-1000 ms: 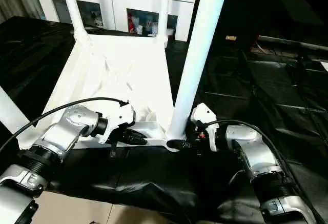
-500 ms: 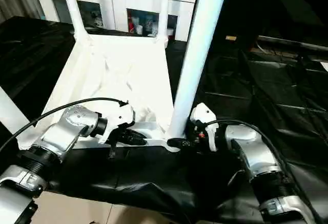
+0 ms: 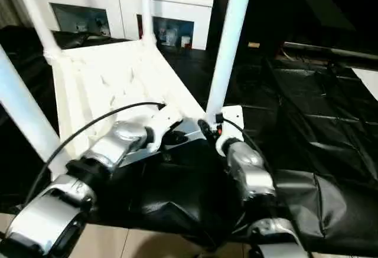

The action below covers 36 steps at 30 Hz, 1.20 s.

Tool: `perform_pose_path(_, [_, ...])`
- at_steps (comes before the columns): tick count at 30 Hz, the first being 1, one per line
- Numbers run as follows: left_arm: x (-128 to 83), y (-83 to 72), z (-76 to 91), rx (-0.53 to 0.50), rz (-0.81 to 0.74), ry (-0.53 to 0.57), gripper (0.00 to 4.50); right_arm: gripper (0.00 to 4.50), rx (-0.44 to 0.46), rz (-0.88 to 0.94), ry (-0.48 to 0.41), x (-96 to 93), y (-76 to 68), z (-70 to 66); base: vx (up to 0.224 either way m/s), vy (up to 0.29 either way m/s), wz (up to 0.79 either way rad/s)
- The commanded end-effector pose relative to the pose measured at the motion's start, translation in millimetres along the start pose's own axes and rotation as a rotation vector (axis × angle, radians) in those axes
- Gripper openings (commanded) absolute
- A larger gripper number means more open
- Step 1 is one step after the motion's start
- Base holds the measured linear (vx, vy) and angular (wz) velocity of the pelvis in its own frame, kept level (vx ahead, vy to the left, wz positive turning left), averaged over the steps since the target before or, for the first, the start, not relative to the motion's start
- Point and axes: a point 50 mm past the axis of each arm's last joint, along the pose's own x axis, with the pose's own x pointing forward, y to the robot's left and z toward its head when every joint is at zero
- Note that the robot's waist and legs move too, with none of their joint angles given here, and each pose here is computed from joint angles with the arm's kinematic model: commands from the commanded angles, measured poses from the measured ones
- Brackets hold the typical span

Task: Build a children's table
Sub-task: Rotate leg to tighten

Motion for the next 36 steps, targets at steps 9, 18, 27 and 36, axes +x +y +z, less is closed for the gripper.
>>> perform_pose_path(9, [-4, -1.8, -13.5, 0.091, -0.064, 0.016, 0.0, 3.32, -0.057, 0.214, -0.119, -10.1, -0.9, 22.6, 0.0, 0.0, 0.0])
perform_pose_path(18, [-25, -3.9, -16.4, 0.142, -0.247, -0.019, 0.0, 4.11, -0.264, 0.622, 0.07, -49.8, -31.5, 24.6, 0.0, 0.0, 0.0])
perform_pose_path(27, [-42, -13.8, -11.2, 0.186, -0.457, -0.087, 0.0, 4.11, -0.337, 0.8, 0.179, -59.1, -35.0, 23.2, 0.0, 0.0, 0.0])
perform_pose_path(36, [-48, -15.1, -17.5, 0.175, -0.476, -0.06, 0.0, 3.84, -0.367, 0.842, 0.214, -55.9, -28.1, 17.2, 0.0, 0.0, 0.0])
